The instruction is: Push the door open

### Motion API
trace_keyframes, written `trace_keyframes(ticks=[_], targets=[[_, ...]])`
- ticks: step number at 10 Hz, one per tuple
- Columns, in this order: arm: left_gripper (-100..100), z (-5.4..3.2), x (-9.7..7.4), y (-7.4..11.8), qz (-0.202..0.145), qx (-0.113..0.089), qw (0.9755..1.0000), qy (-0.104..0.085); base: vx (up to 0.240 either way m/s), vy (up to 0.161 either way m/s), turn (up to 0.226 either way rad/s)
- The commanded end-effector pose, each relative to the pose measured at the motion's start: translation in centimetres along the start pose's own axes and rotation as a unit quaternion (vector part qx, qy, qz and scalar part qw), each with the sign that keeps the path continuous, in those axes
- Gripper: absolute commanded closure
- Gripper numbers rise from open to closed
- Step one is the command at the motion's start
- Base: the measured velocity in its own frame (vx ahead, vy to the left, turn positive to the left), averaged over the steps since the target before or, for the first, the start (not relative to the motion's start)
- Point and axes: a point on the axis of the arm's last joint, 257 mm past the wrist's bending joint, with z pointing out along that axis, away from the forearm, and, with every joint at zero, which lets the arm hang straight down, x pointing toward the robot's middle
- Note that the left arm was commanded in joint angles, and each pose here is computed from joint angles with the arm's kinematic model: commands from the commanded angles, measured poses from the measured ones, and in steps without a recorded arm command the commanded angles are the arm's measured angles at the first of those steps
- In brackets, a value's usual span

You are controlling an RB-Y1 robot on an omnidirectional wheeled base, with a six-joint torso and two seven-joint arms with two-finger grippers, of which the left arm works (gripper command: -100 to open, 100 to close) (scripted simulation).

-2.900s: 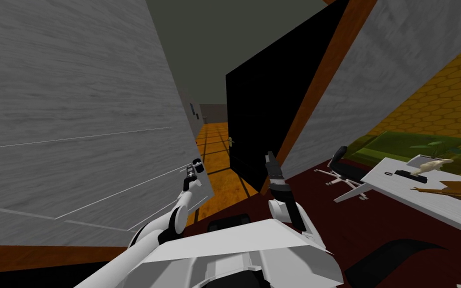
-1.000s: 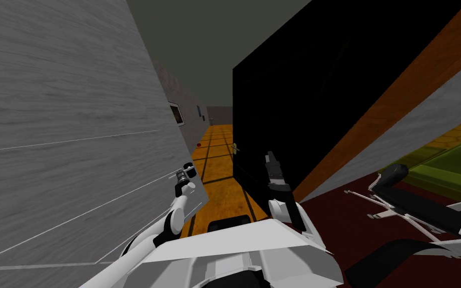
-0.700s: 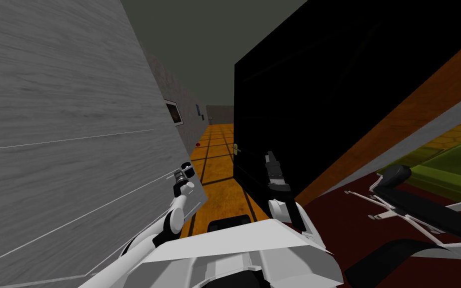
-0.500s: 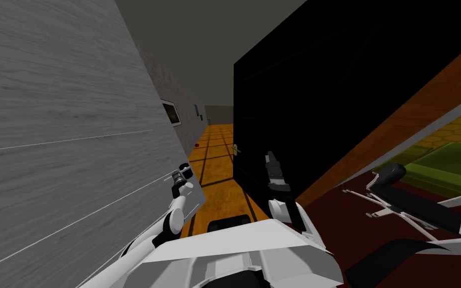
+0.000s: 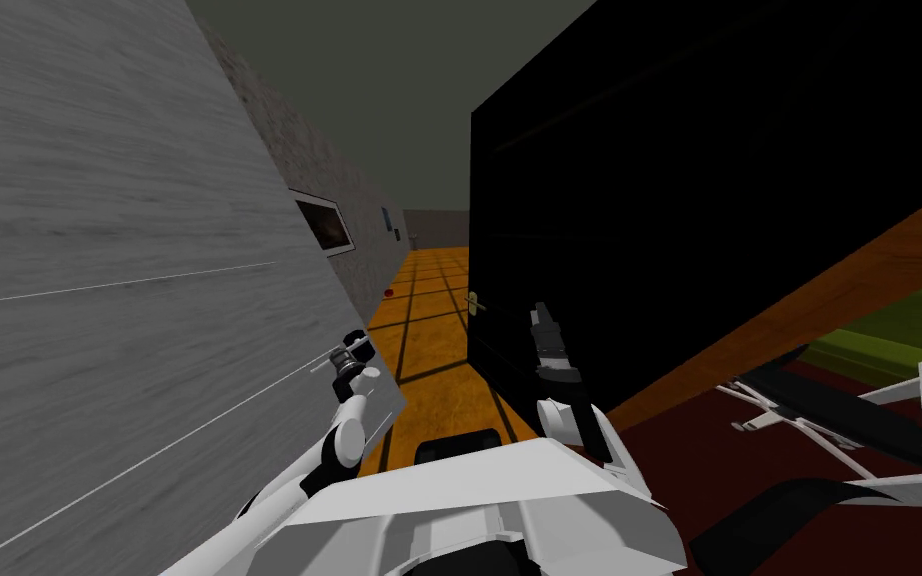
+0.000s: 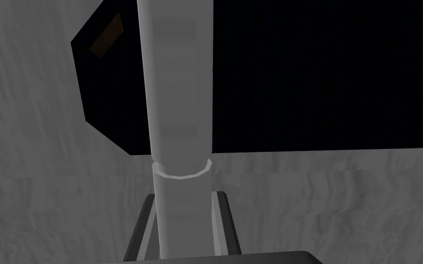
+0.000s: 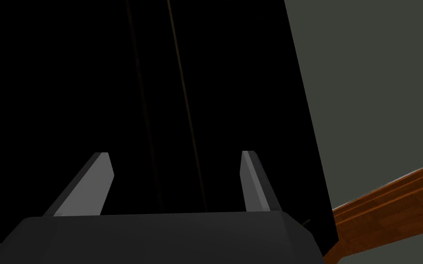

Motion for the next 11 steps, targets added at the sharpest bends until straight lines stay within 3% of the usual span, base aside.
trace_keyframes(ticks=[1,3,4,5,7,8,10,11], targets=[[100,0.11,-0.2,-0.5,-0.001,0.004,1.0000,-0.002,0.029,0.032,-0.005],[100,0.39,-3.9,-0.6,-0.001,0.006,0.9989,-0.047,0.085,0.051,-0.111],[100,0.41,-4.8,-0.6,-0.001,0.006,0.9983,-0.059,0.144,0.082,-0.090],[100,0.40,-6.7,-0.6,-0.001,0.005,0.9966,-0.082,0.140,0.114,-0.113],[100,0.17,-10.3,-0.5,0.000,0.004,0.9921,-0.125,0.178,0.128,-0.129],[100,0.07,-11.2,-0.5,0.001,0.003,0.9907,-0.136,0.164,0.128,-0.065],[100,-0.43,-14.2,-0.3,0.003,0.000,0.9849,-0.173,0.164,0.119,-0.090],[100,-0.57,-14.9,-0.3,0.003,-0.001,0.9834,-0.181,0.119,0.098,-0.058]])
